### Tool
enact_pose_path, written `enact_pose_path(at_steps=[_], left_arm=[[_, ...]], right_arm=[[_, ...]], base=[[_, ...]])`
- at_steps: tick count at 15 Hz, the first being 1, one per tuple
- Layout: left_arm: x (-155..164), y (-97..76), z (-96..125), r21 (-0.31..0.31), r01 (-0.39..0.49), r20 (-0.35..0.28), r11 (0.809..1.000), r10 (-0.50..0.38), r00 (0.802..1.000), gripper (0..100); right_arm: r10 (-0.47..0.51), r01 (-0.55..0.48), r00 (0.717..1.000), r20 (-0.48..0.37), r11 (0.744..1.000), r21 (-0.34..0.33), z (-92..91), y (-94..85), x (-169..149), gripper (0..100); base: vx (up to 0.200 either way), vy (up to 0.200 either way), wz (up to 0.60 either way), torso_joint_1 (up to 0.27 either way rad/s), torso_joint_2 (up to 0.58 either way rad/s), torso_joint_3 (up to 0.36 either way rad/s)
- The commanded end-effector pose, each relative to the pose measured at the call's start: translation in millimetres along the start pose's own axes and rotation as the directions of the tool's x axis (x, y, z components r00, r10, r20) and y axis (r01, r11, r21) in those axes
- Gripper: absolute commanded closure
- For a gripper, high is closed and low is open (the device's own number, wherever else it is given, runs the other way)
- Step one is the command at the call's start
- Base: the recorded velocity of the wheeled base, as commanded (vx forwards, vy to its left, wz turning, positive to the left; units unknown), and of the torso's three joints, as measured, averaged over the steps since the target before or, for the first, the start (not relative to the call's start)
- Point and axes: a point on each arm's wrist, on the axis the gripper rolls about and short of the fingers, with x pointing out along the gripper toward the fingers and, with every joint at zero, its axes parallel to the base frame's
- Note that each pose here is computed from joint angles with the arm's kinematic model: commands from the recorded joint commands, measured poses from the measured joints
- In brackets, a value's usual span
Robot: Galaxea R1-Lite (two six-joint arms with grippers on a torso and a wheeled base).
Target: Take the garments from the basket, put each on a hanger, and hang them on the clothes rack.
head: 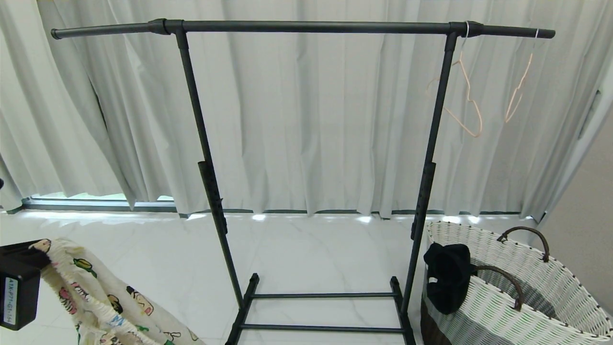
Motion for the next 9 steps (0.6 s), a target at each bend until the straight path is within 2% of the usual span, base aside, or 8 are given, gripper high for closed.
enact_pose_path(at_steps=[1, 9], left_arm=[[0.0, 0.2, 0.2, 0.000, -0.005, 0.000, 1.000, 0.005, 1.000, 100], [0.9, 0.6, 0.4, 0.004, -0.016, 0.002, 1.000, 0.016, 1.000, 100]], right_arm=[[0.015, -0.015, 1.000, -0.004, 1.000, 0.010, 1.3, 0.7, 4.0, 0], [0.036, -0.035, 0.999, -0.016, 0.999, 0.015, 1.7, 2.4, 9.6, 0]], base=[[0.000, 0.000, 0.00, 0.129, -0.43, -0.295], [0.000, 0.000, 0.00, 0.162, -0.47, -0.294]])
